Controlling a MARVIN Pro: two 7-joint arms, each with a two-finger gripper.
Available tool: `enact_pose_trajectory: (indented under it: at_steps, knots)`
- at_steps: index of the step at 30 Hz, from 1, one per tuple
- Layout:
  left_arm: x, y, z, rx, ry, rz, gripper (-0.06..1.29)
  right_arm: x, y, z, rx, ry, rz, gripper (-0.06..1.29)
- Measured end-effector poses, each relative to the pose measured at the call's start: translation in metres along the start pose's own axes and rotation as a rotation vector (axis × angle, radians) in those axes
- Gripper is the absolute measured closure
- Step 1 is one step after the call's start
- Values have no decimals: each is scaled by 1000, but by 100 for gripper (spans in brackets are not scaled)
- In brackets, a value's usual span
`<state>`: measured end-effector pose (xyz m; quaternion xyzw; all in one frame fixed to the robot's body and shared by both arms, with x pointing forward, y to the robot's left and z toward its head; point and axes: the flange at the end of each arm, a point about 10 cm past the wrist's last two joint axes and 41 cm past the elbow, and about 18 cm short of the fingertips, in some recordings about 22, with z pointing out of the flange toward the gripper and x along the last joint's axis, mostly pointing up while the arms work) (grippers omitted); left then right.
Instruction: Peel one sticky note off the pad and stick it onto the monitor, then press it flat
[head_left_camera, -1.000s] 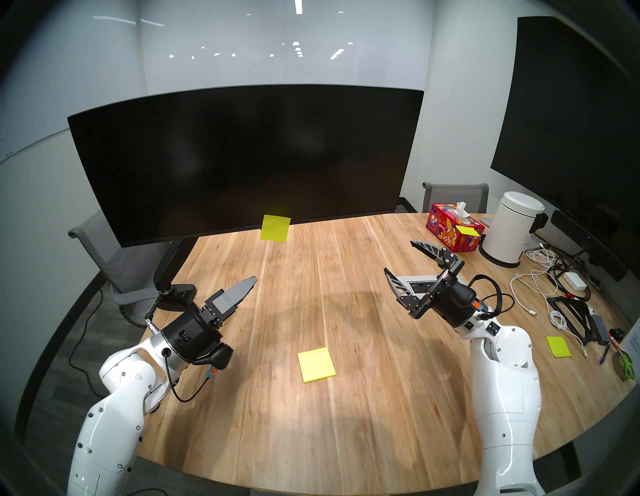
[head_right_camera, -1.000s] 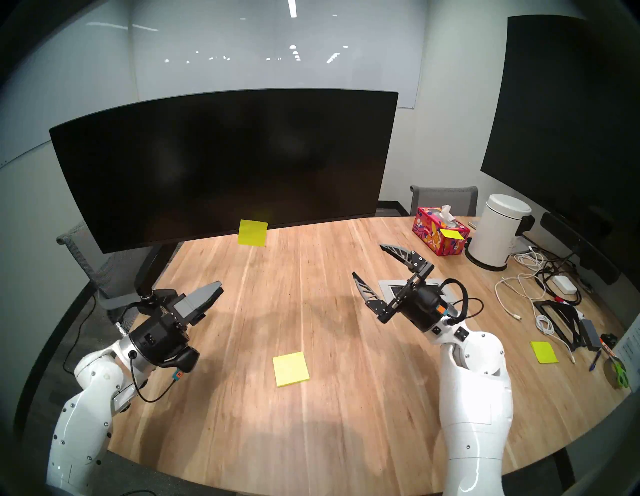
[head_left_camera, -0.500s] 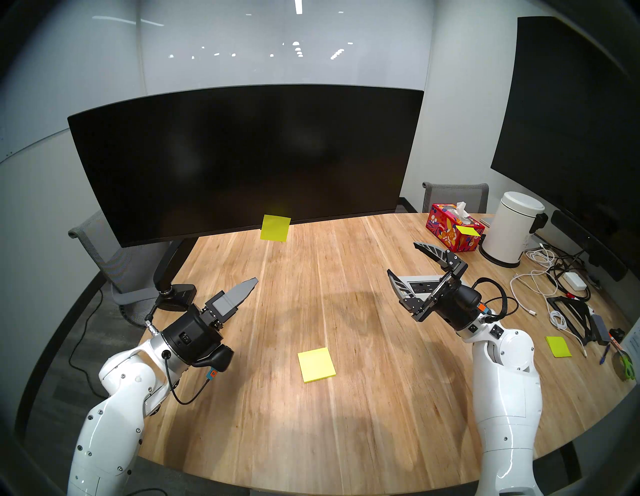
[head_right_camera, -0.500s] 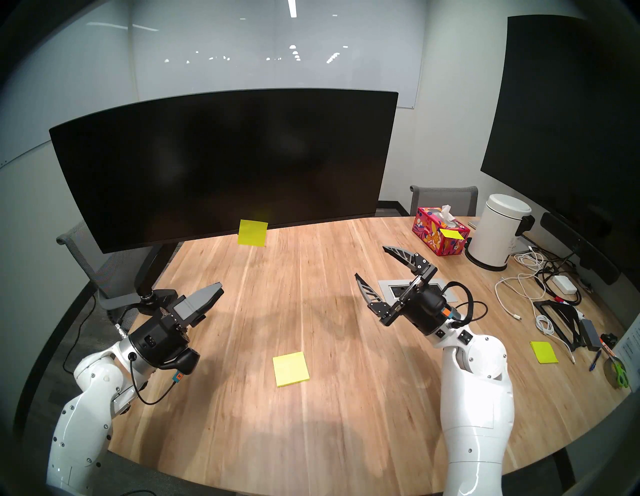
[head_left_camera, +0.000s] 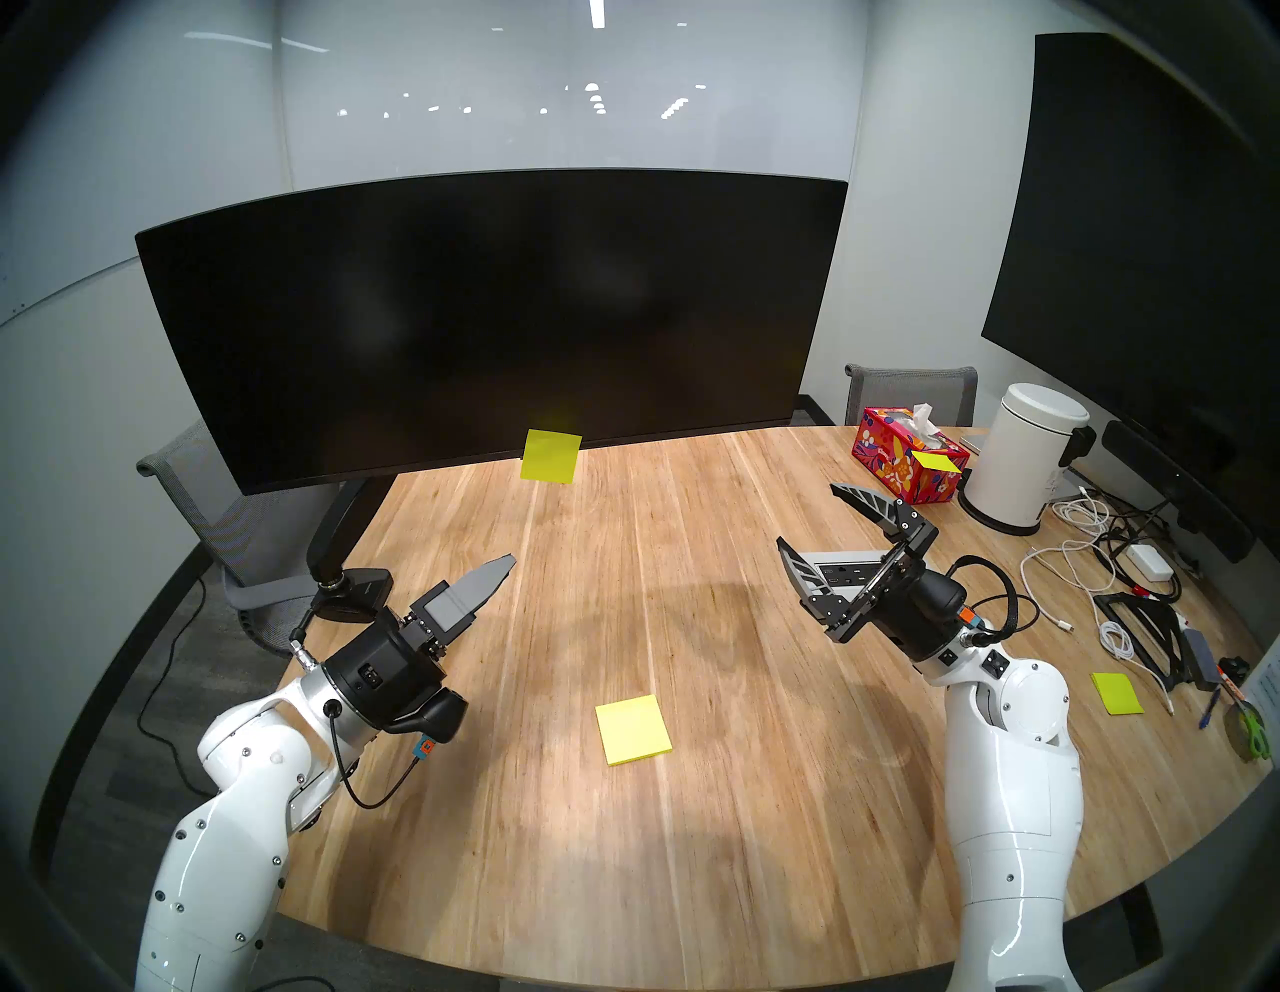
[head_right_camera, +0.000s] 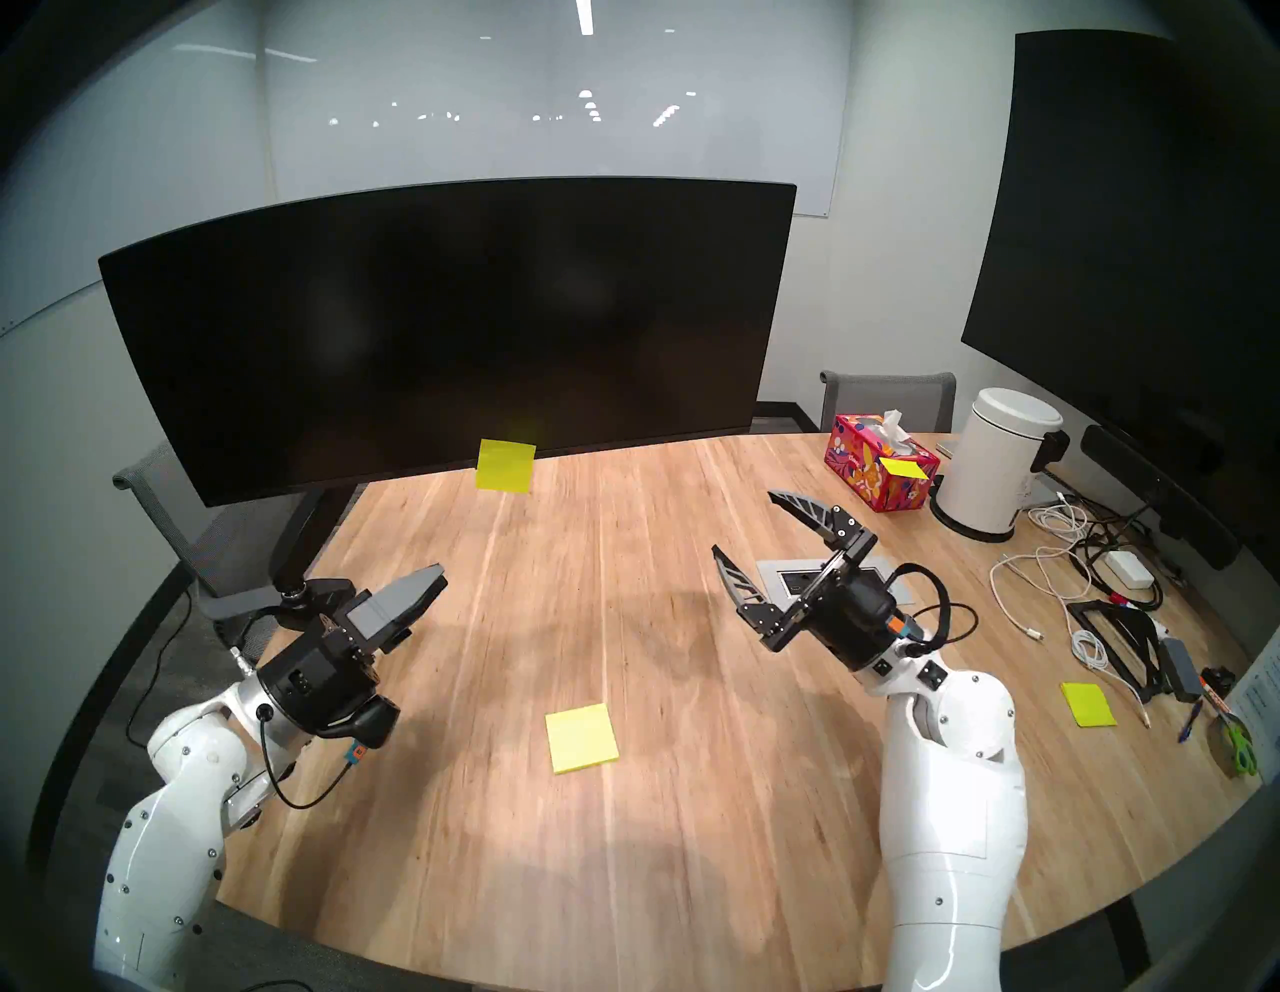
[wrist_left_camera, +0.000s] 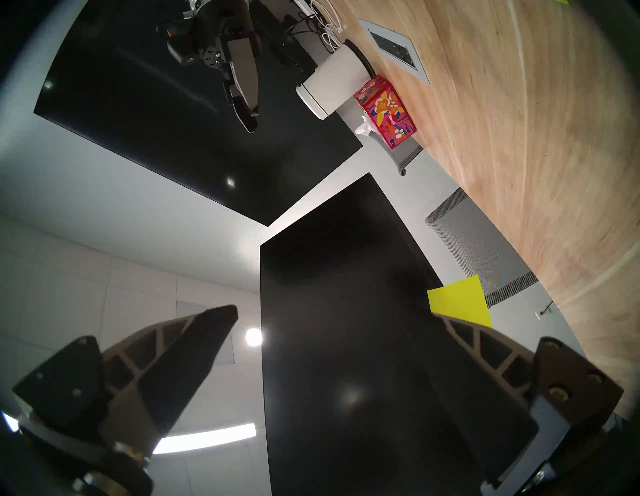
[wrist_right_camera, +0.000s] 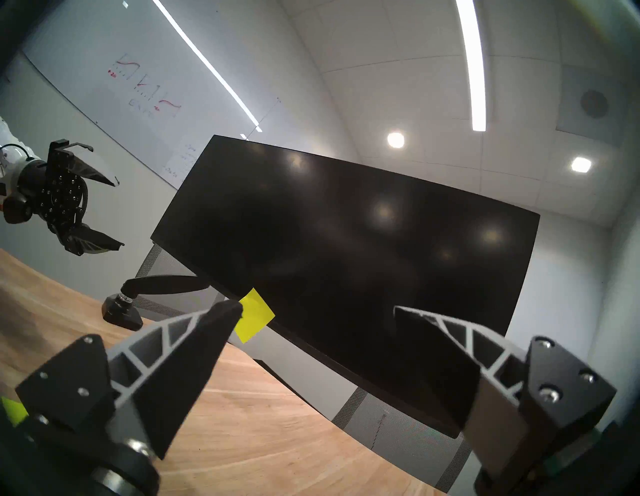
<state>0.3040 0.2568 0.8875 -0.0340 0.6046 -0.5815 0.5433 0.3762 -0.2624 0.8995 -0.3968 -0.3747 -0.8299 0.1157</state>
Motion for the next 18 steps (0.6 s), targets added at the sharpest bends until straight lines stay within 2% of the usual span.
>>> enact_pose_trajectory:
  at_steps: [18]
  knots:
    - [-1, 0, 0, 1, -2, 1, -3, 0, 0, 0, -2, 5, 0, 3]
